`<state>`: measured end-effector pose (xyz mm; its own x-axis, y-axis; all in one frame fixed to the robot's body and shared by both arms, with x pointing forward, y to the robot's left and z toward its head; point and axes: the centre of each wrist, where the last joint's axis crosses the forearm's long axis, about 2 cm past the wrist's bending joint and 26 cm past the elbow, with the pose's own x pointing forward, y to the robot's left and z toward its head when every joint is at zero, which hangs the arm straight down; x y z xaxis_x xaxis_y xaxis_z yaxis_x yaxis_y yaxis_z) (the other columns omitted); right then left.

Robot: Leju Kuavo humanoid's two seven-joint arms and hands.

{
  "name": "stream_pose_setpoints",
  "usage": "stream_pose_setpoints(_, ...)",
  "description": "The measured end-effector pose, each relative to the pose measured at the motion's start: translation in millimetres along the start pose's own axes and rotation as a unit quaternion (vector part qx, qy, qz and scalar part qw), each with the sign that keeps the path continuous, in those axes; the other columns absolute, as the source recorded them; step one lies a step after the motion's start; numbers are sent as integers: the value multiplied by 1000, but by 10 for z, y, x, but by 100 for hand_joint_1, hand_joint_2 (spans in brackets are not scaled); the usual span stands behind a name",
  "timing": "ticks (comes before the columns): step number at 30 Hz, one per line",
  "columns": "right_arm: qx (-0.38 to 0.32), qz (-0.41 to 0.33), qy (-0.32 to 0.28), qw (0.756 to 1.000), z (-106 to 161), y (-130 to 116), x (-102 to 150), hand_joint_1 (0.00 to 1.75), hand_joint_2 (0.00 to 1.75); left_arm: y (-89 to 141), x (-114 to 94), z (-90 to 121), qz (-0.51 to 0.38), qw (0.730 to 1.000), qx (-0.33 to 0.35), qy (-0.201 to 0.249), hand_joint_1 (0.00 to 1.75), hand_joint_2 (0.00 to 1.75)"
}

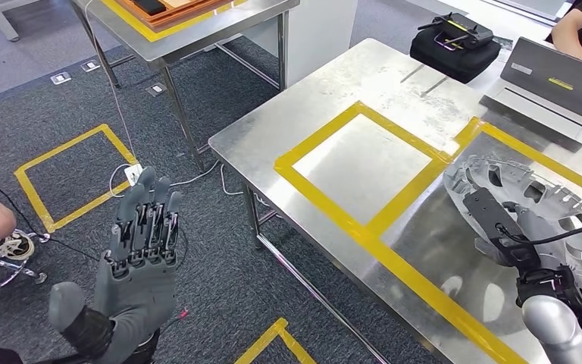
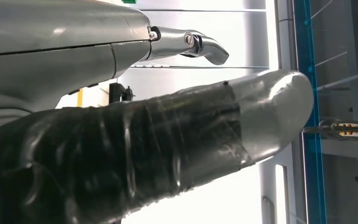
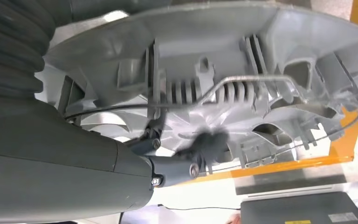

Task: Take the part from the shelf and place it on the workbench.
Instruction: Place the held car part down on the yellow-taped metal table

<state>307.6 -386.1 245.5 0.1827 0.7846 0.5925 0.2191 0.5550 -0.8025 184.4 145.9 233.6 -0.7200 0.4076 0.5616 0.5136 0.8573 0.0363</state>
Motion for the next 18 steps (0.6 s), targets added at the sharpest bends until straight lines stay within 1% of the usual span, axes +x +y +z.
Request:
stream_pose_setpoints(5,0,-1,-1,1000,6,11,6,0,175,-3,1,7,0,1000,0,2,0,0)
stream_pose_setpoints(8,-14,-11,-5,1000,14,3,24,0,175,-4,1,11,0,1000,1,3,0,0)
stream_pose_setpoints(14,-68,-64,-24,995,77,-35,94,0,175,-4,2,15,-8,1000,-1,4,0,0)
stream_pose_setpoints(18,-84,-87,-39,992,128,-60,147,0,175,2,2,21,-10,1000,-2,6,0,0)
